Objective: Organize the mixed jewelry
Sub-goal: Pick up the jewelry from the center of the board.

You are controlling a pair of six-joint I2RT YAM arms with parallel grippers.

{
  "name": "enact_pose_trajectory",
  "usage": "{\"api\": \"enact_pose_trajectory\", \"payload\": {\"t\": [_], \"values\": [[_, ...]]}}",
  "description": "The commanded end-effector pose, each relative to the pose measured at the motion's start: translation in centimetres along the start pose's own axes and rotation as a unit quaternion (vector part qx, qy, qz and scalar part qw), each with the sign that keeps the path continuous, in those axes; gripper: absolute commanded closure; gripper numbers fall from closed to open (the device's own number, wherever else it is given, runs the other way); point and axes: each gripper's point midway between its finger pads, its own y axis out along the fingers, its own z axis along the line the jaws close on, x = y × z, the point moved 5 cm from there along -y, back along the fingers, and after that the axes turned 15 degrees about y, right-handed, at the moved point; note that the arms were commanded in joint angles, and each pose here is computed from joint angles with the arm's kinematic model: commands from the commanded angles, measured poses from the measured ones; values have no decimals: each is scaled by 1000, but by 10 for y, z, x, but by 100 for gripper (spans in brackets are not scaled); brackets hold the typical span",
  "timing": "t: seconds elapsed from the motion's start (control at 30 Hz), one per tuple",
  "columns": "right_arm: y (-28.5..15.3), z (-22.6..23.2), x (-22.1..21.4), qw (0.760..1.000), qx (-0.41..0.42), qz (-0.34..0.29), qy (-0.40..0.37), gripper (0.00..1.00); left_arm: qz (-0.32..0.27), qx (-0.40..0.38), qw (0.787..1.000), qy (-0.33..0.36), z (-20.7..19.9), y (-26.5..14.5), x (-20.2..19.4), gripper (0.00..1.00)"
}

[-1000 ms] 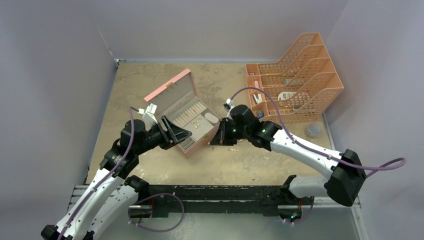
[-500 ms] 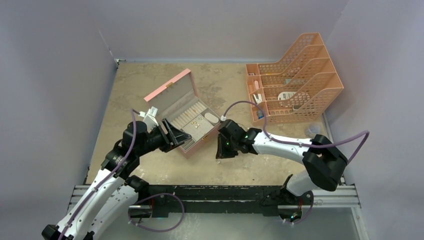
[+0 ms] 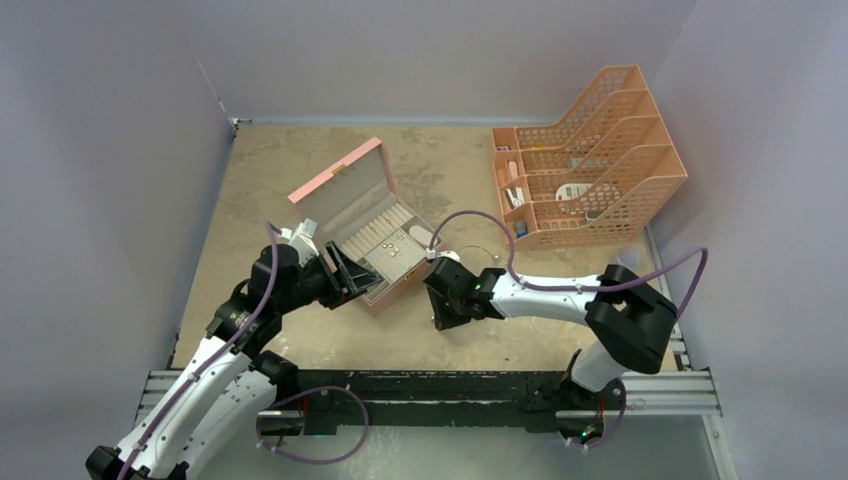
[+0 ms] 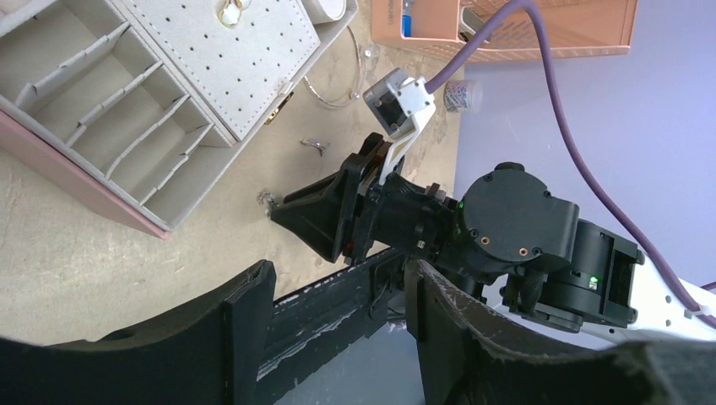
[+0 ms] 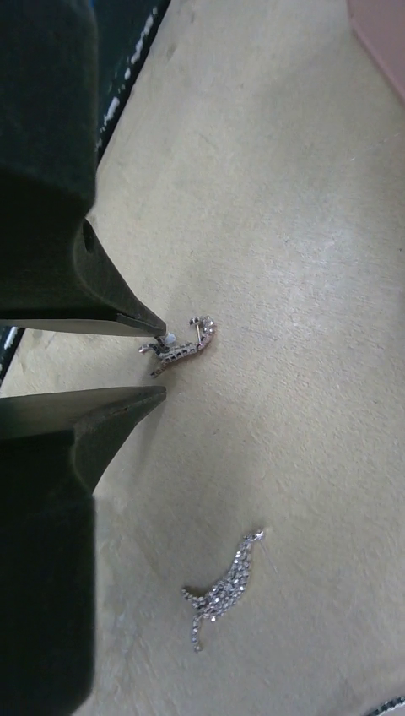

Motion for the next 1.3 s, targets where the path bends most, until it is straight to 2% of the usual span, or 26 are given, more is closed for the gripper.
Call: {"api": "enact_pose_trajectory", "payload": {"t": [0.0,0.23,0.33,0.47,0.53,0.6,0.93,1.1,1.27], "values": [[2,9,16,998,-8,-39,-56,70,-14,-2,1000,14,-1,-1,4,43],[9,10,19,996,-20,-45,-72,73,-19,8,1000,14,2,-3,4,43],[11,8,17,996,-29,-37,-79,83,-19,9,1000,14,1,-4,4,43],[8,9,9,995,-17,-20,-96,88,-21,10,1000,16,1,-5,4,43],[6,8,8,995,-16,-17,-99,96,-21,11,1000,15,1,-5,4,43],[1,10,10,995,-14,-20,-96,100,-21,11,1000,15,1,-4,4,43],[-38,33,3,996,78,21,-27,100,-6,-3,1000,19,1,-2,0,43],[-52,40,8,989,143,42,19,100,18,-43,998,35,-1,2,-10,42],[-66,47,22,979,196,26,56,100,54,-96,993,38,0,9,-27,40]]}}
